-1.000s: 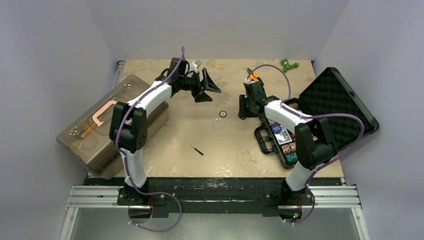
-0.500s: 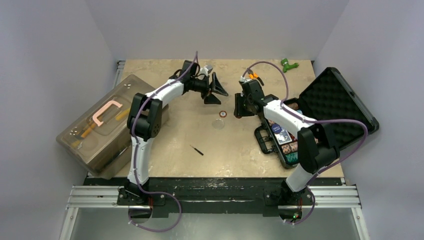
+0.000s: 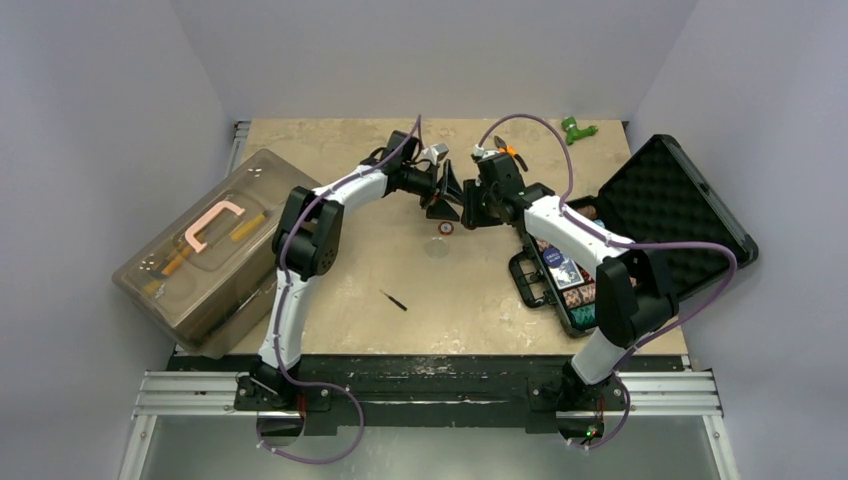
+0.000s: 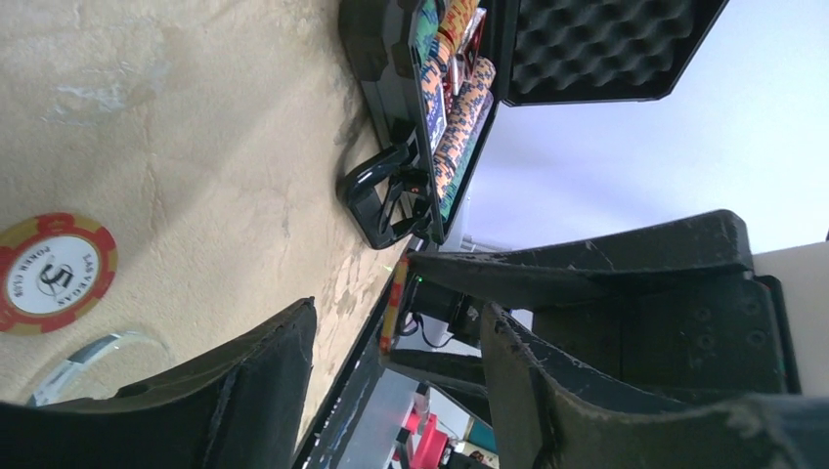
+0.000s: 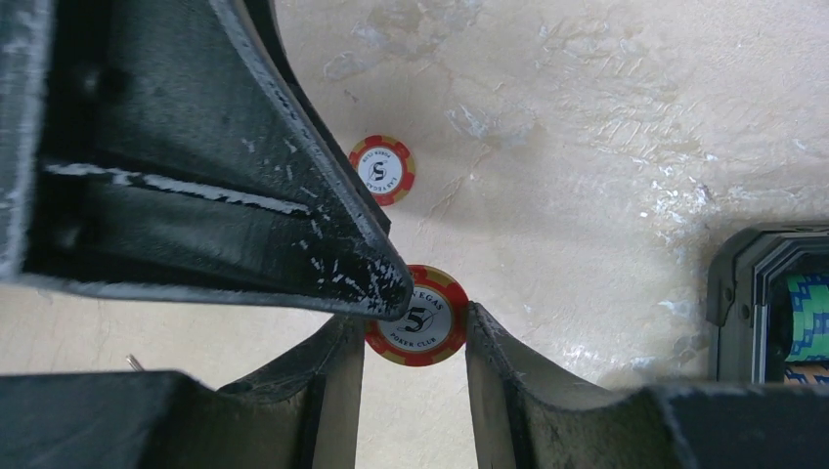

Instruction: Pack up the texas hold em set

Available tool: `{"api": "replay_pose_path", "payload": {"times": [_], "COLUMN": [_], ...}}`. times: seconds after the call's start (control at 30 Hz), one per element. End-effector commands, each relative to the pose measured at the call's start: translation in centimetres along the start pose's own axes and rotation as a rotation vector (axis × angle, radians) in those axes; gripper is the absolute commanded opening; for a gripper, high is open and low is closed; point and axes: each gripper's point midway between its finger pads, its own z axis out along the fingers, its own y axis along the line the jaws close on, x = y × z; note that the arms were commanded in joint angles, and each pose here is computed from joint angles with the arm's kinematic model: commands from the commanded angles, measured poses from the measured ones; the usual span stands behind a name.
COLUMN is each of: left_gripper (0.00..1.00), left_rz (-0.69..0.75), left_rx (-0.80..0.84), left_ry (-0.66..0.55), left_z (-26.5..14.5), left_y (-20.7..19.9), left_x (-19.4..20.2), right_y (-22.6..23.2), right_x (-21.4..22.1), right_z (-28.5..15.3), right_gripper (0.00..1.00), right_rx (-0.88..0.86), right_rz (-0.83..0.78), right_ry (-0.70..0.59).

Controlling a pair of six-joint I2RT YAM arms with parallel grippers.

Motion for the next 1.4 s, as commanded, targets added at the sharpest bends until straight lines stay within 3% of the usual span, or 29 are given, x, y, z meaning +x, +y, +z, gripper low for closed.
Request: {"api": "replay_pose_path", "payload": {"times": [0.0,0.23,0.43,0.97,1.07,1.13,1.23,1.3,1.37], "left_gripper": [0.58,0.46,0.43,0.21,0.13,0.01,0.00,0.00,0.00], "left_rz": [0.053,0.070,0.111,0.122,0.130,0.137,0.144,0.148,0.146], "left_rx": [0.058,0.119,0.158,0.158,0.162,0.162,0.158,0.144,0.062], "left_ry": [0.013,0.092,0.144,0.169,0.170,0.166,0.155,0.133,0.083], "left_z": [-0.2,0.3,0.2,0.0,-0.1,-0.2,-0.5,-0.8,-1.5], "left_y": [-1.7,-2.1,-2.5,-2.0,-2.3,-2.5,-3.0,-3.4,-3.2], "left_x": [-0.7,0.0,0.7,1.6,1.7,1.7,1.8,1.8,1.8], "right_y": [1.4,2.0,2.0,1.7,1.9,2.0,1.9,1.6,0.9], "right_x": [-3.1,-3.1,-3.1,-3.2,-3.1,-3.1,-3.0,-2.8,-2.1], "right_z": [-2.4,-1.9,-1.6,-1.3,-1.2,-1.1,-1.0,-1.1,-1.8], "right_gripper": [0.33,0.32,0.31,0.31,0.31,0.31,0.32,0.45,0.78], "right_rx": [-0.039,-0.048,-0.042,-0.019,-0.020,-0.017,-0.004,0.011,0.043], "right_rz": [-0.016,-0.029,-0.044,-0.072,-0.078,-0.082,-0.092,-0.099,-0.108], "right_ry": [-0.084,-0.072,-0.065,-0.057,-0.054,-0.052,-0.047,-0.035,-0.002]}}
